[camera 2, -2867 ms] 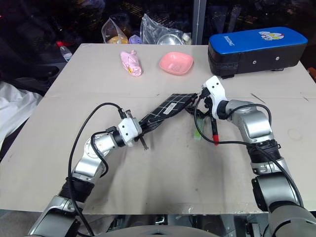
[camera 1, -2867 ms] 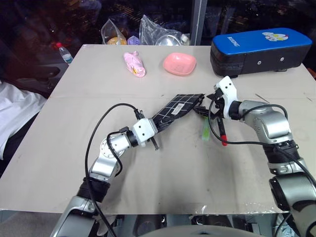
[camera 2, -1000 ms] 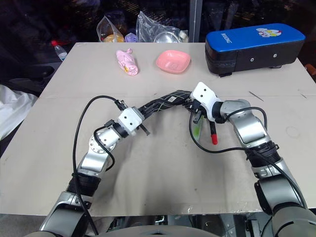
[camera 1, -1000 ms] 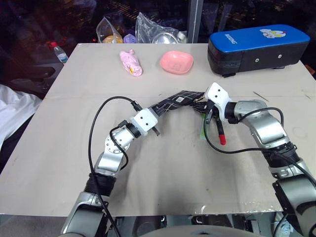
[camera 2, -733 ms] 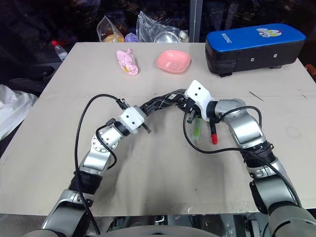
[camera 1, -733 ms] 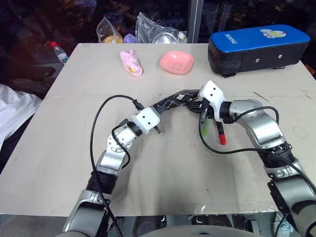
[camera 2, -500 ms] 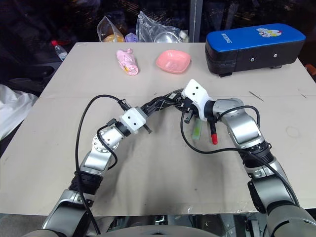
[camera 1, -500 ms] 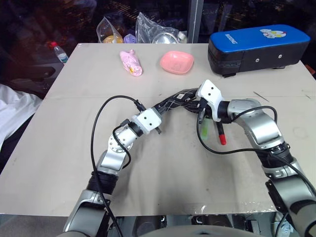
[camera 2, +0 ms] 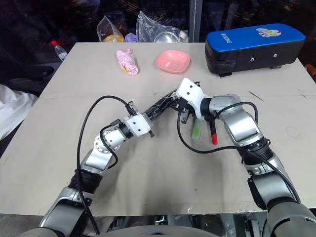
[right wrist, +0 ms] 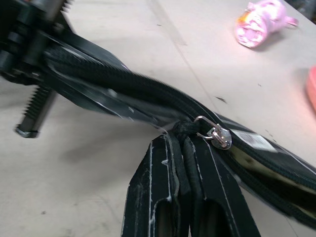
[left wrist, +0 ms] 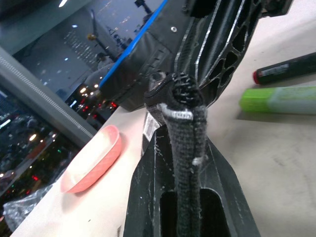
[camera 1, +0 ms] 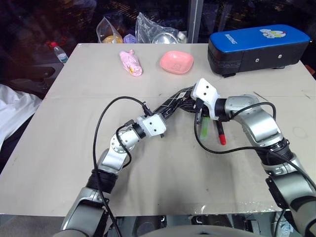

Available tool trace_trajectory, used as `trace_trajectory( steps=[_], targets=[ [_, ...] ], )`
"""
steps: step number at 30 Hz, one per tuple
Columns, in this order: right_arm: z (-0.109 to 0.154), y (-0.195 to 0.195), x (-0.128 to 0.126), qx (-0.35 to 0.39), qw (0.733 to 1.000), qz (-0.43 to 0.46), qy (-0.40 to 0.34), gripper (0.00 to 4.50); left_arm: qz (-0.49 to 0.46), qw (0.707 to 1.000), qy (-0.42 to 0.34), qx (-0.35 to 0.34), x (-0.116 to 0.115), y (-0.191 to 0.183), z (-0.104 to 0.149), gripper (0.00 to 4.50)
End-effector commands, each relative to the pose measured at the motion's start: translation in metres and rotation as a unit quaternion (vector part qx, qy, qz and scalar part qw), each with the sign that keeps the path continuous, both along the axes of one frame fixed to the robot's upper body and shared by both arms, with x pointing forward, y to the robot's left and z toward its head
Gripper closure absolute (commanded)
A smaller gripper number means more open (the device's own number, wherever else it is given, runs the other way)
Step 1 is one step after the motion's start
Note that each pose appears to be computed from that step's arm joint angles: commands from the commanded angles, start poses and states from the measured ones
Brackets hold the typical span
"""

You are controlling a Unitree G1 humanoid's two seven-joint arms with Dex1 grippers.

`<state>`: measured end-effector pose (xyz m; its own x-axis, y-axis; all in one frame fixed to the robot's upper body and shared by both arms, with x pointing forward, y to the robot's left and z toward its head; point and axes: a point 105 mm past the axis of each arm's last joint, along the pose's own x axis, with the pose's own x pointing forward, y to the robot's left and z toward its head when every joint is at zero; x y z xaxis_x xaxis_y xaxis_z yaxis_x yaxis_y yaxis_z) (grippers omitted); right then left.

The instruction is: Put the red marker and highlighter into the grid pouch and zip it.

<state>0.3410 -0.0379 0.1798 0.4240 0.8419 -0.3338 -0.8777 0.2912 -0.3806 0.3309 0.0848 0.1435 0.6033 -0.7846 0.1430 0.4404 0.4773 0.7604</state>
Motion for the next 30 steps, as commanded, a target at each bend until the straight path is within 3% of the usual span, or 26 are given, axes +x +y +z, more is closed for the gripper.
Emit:
trace_trajectory(
  steps=[1, 13, 17, 22, 24, 26, 29, 30],
  targets=[
    [0.019, 0.014, -0.018, -0.006, 0.996, 0.072, -0.055, 4.46, -0.014, 1.000, -0.023, 0.003, -0.001, -0.005, 0.009, 4.50],
    [0.017, 0.016, -0.040, -0.016, 0.988, 0.147, -0.054, 4.46, -0.008, 1.000, -0.018, 0.005, 0.003, -0.003, 0.005, 4.50],
    [0.020, 0.002, -0.038, -0.007, 0.992, 0.121, -0.032, 3.19, 0.002, 1.000, -0.008, -0.025, 0.006, 0.001, 0.010, 4.50],
    [0.032, -0.021, -0.042, 0.044, 0.996, 0.077, 0.000, 0.75, -0.036, 0.996, 0.051, -0.062, 0.000, -0.003, 0.011, 4.50],
    [0.037, -0.033, -0.046, 0.068, 0.995, 0.061, 0.027, 0.75, -0.051, 0.993, 0.070, -0.074, -0.001, -0.003, 0.013, 4.50],
    [0.048, -0.043, -0.033, 0.116, 0.993, 0.011, 0.026, 0.75, -0.062, 0.993, 0.071, -0.074, -0.001, -0.004, 0.016, 4.50],
    [0.047, -0.059, -0.004, 0.186, 0.979, -0.081, 0.035, 1.52, -0.075, 0.992, 0.072, -0.077, -0.001, -0.007, 0.021, 4.50],
    [0.044, -0.063, 0.003, 0.197, 0.974, -0.101, 0.040, 1.96, -0.079, 0.991, 0.073, -0.077, -0.001, -0.008, 0.022, 4.50]
  ],
)
